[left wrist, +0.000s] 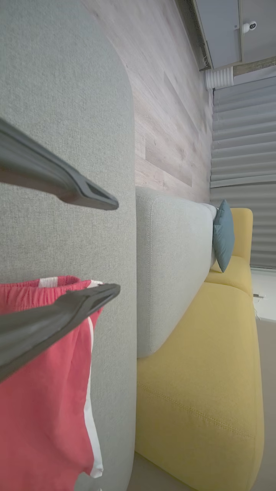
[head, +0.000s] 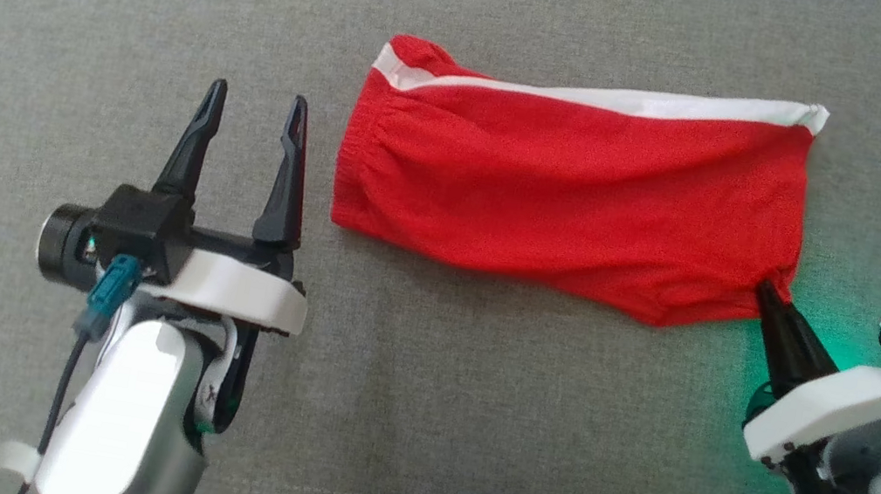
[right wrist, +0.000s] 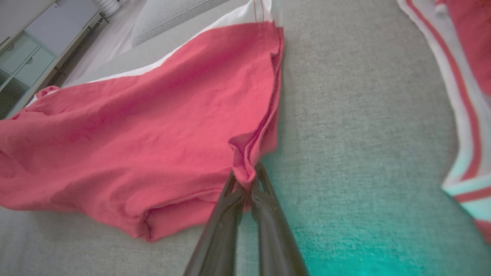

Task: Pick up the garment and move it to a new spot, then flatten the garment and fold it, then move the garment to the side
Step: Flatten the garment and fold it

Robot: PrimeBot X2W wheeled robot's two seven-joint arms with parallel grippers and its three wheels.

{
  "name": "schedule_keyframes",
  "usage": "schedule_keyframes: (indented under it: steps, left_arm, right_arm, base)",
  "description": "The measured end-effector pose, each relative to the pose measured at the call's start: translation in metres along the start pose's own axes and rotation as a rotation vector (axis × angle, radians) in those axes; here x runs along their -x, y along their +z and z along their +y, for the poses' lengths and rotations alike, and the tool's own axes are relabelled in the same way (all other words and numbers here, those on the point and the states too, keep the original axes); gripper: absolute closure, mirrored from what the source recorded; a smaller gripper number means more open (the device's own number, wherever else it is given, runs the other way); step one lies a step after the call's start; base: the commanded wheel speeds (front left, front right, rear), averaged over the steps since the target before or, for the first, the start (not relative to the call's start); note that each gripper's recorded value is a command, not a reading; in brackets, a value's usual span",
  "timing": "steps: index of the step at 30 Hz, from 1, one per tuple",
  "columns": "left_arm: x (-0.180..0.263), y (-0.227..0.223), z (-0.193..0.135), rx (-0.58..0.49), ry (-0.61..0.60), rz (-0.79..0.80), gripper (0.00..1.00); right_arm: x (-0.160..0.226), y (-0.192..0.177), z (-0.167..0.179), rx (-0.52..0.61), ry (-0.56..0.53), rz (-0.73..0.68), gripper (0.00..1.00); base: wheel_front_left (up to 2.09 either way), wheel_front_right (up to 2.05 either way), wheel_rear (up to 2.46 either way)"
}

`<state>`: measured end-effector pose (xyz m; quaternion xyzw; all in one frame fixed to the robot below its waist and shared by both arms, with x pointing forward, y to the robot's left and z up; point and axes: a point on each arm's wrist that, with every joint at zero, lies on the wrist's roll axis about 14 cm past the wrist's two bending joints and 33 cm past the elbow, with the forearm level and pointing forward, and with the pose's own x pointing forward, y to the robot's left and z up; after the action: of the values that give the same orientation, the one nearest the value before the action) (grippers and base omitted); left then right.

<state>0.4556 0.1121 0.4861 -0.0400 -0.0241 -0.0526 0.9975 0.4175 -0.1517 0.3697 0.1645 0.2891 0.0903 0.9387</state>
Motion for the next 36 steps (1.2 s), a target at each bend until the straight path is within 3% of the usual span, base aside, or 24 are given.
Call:
schedule_keyframes:
  steps: [5,9,15,16,19,22,25,29,34,36]
  left_arm:
    - [0.003,0.005,0.000,-0.004,-0.004,-0.007,0.00]
    - [0.007,0.009,-0.001,-0.008,-0.009,-0.013,0.00]
    - [0.018,0.012,-0.001,-0.008,-0.007,-0.011,0.00]
    - [0.018,0.012,-0.001,-0.008,-0.007,-0.011,0.00]
    - [0.023,0.012,0.004,-0.007,0.009,-0.008,0.00]
    - [0.026,0.015,0.010,-0.013,0.025,-0.011,0.00]
    - [0.029,0.015,0.016,-0.011,0.045,-0.010,0.00]
    - [0.033,0.012,0.022,-0.013,0.065,0.001,0.00]
    - [0.033,0.007,0.021,-0.006,0.066,0.017,0.00]
    - [0.033,0.004,0.019,-0.004,0.059,0.022,0.00]
  right_arm:
    - [0.006,0.010,-0.002,0.035,-0.014,-0.017,1.00]
    - [0.005,0.029,0.022,0.111,0.046,-0.047,1.00]
    - [-0.004,0.074,0.118,0.281,0.292,-0.136,1.00]
    - [-0.004,0.074,0.118,0.281,0.292,-0.136,1.00]
    - [-0.004,0.080,0.170,0.331,0.428,-0.155,1.00]
    - [0.000,0.061,0.219,0.338,0.565,-0.110,1.00]
    - [0.002,0.022,0.244,0.354,0.645,-0.005,1.00]
    - [0.000,-0.017,0.249,0.364,0.676,0.101,1.00]
    - [-0.007,-0.032,0.242,0.347,0.664,0.117,1.00]
    - [-0.012,-0.031,0.240,0.347,0.656,0.103,0.92]
  base:
    - [0.00,0.00,0.00]
    - [0.00,0.00,0.00]
    - [0.00,0.00,0.00]
    - [0.00,0.00,0.00]
    - [0.00,0.00,0.00]
    - [0.00,0.00,0.00]
    - [0.00,0.00,0.00]
    - [0.00,0.00,0.00]
    - [0.00,0.00,0.00]
    - [0.00,0.00,0.00]
